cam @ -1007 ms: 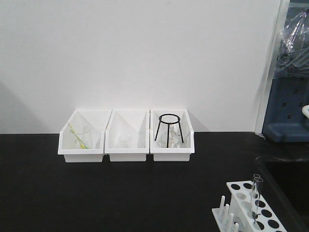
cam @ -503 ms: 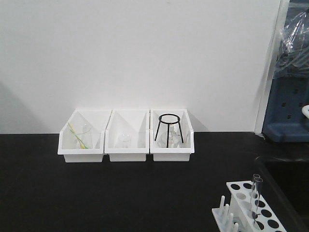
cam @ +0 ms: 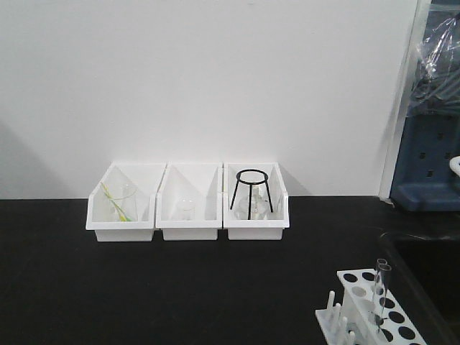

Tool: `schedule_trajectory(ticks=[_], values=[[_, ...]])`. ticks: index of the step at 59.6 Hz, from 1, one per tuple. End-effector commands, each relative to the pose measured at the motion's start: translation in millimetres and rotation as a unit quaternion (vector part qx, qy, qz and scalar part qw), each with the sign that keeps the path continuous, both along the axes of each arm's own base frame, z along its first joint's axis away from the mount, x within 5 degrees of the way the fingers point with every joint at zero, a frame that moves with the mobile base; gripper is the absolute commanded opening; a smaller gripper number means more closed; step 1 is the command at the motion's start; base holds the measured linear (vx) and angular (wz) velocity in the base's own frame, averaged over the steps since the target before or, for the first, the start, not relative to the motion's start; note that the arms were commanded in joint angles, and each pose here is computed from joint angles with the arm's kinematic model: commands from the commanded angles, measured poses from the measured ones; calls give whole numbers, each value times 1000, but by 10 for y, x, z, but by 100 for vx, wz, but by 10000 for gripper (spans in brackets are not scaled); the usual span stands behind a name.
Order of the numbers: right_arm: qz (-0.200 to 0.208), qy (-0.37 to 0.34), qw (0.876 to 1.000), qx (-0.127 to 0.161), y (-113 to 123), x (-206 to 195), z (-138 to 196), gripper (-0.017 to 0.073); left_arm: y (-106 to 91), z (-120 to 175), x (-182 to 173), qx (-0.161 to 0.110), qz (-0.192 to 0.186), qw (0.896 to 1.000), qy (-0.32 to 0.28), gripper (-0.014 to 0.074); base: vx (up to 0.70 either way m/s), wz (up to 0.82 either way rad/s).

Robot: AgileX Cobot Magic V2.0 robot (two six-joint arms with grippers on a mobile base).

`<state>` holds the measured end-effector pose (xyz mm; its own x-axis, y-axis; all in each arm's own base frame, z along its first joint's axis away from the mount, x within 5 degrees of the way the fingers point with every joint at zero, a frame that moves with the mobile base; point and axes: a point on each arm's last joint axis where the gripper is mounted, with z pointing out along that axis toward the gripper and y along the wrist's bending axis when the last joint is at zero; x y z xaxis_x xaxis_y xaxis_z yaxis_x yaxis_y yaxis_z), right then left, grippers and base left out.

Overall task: Flip and reinsert test tube from rack
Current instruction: 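Move the right gripper toward the clear test tube in the rack, then close the right gripper on the clear test tube and lift it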

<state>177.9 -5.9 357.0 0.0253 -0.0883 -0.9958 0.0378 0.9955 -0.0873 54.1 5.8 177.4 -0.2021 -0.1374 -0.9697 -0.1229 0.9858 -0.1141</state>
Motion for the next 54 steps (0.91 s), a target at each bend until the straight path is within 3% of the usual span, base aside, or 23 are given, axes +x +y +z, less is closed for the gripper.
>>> schedule_trajectory(ticks=[1, 9, 11, 17, 23, 28, 32, 39, 54], values=[[-5, -62, 998, -13, -12, -17, 211, 582, -6, 81, 7, 2, -5, 999, -49, -6, 0, 0], [-5, -77, 997, -13, -13, -22, 238, 712, -6, 81, 7, 2, -5, 999, -49, -6, 0, 0], [-6, -83, 997, 0, -16, -24, 248, 726, -6, 81, 7, 2, -5, 999, -49, -6, 0, 0], [-4, -82, 996, 43, -24, 16, 217, 725, -6, 81, 7, 2, -5, 999, -49, -6, 0, 0], [-3, -62, 996, 62, -23, 143, -32, 706, -6, 81, 7, 2, -5, 999, -49, -6, 0, 0], [15, -38, 998, 53, 34, 242, -438, 674, -6, 81, 7, 2, -5, 999, -49, -6, 0, 0], [54, -38, 998, 21, 149, 295, -720, 636, -6, 81, 7, 2, -5, 999, -49, -6, 0, 0], [109, -25, 994, 0, 310, 454, -1065, 570, -6, 81, 7, 2, -5, 999, -49, -6, 0, 0], [118, 5, 992, 36, 384, 891, -1509, 484, -6, 81, 7, 2, -5, 999, -49, -6, 0, 0]])
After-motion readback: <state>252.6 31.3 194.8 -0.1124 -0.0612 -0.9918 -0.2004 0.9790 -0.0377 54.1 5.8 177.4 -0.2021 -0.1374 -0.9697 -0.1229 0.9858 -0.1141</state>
